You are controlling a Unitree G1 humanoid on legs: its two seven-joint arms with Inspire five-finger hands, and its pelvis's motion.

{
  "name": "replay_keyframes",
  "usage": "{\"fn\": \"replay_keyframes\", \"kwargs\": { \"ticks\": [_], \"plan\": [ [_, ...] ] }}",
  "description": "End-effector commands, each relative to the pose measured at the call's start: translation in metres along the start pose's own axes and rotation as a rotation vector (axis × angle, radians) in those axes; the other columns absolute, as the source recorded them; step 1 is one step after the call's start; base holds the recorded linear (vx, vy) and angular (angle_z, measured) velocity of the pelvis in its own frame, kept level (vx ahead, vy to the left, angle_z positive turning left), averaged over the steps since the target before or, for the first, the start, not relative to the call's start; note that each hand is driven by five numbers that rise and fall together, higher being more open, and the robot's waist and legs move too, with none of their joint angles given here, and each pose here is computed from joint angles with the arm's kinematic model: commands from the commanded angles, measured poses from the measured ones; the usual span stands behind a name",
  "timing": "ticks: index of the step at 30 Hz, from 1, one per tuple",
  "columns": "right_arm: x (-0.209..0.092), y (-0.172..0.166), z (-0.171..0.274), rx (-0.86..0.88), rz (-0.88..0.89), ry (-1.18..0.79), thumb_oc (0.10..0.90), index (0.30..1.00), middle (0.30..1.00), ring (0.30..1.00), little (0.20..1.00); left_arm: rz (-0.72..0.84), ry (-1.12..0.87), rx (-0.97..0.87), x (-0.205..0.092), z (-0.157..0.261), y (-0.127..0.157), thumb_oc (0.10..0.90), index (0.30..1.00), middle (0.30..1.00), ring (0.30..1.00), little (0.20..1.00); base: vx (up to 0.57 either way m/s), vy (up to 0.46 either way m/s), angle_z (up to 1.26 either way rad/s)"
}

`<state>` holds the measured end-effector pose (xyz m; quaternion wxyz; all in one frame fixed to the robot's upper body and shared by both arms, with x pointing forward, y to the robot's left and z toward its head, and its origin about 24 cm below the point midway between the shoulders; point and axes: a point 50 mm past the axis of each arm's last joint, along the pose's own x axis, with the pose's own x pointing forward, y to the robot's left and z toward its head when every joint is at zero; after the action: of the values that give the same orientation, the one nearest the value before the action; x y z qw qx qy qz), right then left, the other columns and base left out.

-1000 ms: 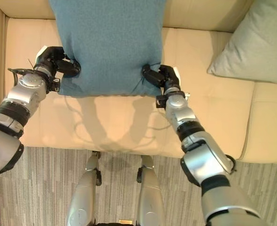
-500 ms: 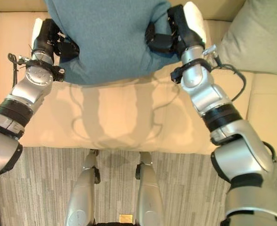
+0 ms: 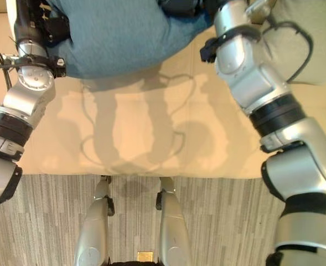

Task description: Pick up all the scattered cushions and arrange them neatly on the sofa.

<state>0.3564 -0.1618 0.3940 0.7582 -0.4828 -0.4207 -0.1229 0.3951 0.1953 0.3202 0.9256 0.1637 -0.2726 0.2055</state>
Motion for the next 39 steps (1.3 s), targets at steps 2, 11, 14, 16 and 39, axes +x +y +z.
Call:
{"fn": "replay_keyframes", "kwargs": {
  "ticks": [2,11,14,16,39],
  "plan": [
    [0.028,-0.057,0.122,0.042,-0.303,-0.503,0.4,0.3,0.3,0.3,0.3,-0.109,-0.847,-0.346,-0.031,0.21,-0.023,0.4,0.3,0.3,0.3,0.3,0.05,0.004,0.04],
    [0.026,-0.078,0.112,-0.003,-0.451,-0.465,0.4,0.3,0.3,0.3,0.3,-0.121,-0.914,-0.546,-0.044,0.227,-0.007,0.4,0.3,0.3,0.3,0.3,0.02,0.014,-0.01],
    [0.027,-0.076,0.096,0.015,-0.463,-0.405,0.4,0.3,0.3,0.3,0.3,-0.075,-0.902,-0.476,-0.039,0.223,-0.006,0.4,0.3,0.3,0.3,0.3,-0.01,0.005,-0.03],
    [0.029,-0.068,0.075,0.064,-0.439,-0.308,0.4,0.3,0.3,0.3,0.3,-0.055,-0.839,-0.383,-0.027,0.214,-0.014,0.4,0.3,0.3,0.3,0.3,-0.03,-0.005,0.0],
    [0.012,0.027,-0.052,0.498,-0.152,0.518,0.8,0.9,0.9,0.9,0.9,0.236,0.091,0.288,0.04,0.016,0.036,0.4,0.3,0.3,0.3,0.3,-0.01,-0.016,-0.05]
  ]
}}
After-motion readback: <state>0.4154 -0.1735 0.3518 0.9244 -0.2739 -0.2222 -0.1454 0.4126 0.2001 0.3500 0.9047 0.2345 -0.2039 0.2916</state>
